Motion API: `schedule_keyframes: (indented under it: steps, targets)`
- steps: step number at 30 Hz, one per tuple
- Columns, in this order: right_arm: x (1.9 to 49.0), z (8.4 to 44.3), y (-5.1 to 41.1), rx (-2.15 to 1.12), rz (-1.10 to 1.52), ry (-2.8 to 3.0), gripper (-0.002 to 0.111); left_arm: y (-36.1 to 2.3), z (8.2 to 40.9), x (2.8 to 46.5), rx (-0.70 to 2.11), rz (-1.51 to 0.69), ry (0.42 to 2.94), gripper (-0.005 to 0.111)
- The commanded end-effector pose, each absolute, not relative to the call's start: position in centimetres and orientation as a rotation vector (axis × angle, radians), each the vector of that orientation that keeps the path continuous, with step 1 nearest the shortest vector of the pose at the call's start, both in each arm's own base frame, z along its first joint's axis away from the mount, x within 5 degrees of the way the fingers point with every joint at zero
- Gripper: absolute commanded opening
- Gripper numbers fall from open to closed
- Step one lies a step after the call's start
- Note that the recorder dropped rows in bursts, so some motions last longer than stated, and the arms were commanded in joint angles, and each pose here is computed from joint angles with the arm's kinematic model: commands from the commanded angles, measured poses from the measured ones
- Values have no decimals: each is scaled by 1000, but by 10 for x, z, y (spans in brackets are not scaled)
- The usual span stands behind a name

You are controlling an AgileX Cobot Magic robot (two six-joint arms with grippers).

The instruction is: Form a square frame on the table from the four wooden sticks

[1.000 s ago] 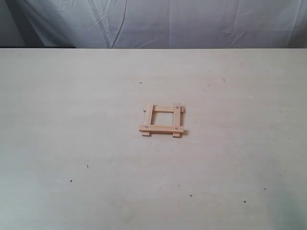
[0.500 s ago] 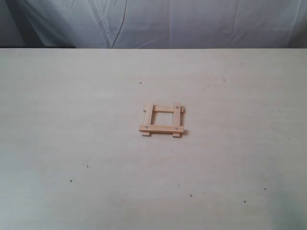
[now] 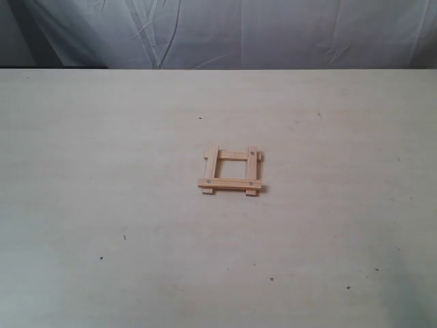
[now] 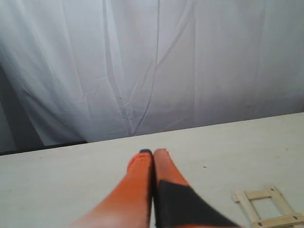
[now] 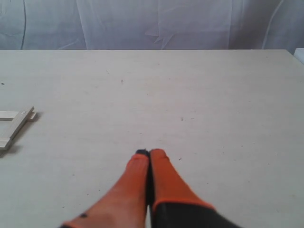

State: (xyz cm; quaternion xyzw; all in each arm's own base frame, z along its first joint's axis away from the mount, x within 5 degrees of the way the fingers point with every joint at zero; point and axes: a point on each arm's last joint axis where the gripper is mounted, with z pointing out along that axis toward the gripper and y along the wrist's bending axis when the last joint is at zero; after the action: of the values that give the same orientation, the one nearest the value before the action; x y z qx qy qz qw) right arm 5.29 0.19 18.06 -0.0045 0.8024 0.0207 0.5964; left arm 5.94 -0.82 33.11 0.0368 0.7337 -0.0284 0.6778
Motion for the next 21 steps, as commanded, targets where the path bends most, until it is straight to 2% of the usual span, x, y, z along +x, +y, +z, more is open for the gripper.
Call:
schedule_keyframes:
  steps: [1, 8, 12, 21]
  targets:
    - [53, 181, 2, -6, 45, 1845, 0, -4, 304, 53, 54, 21, 1665, 0]
    - [53, 181, 2, -6, 45, 1845, 0, -2, 229, 52, 53, 34, 1629, 0]
    - [53, 181, 2, -6, 45, 1845, 0, -5, 192, 55, 94, -5, 1717, 0]
    - [53, 180, 2, -2, 51, 1847, 0, -5, 191, 55, 108, -11, 1723, 0]
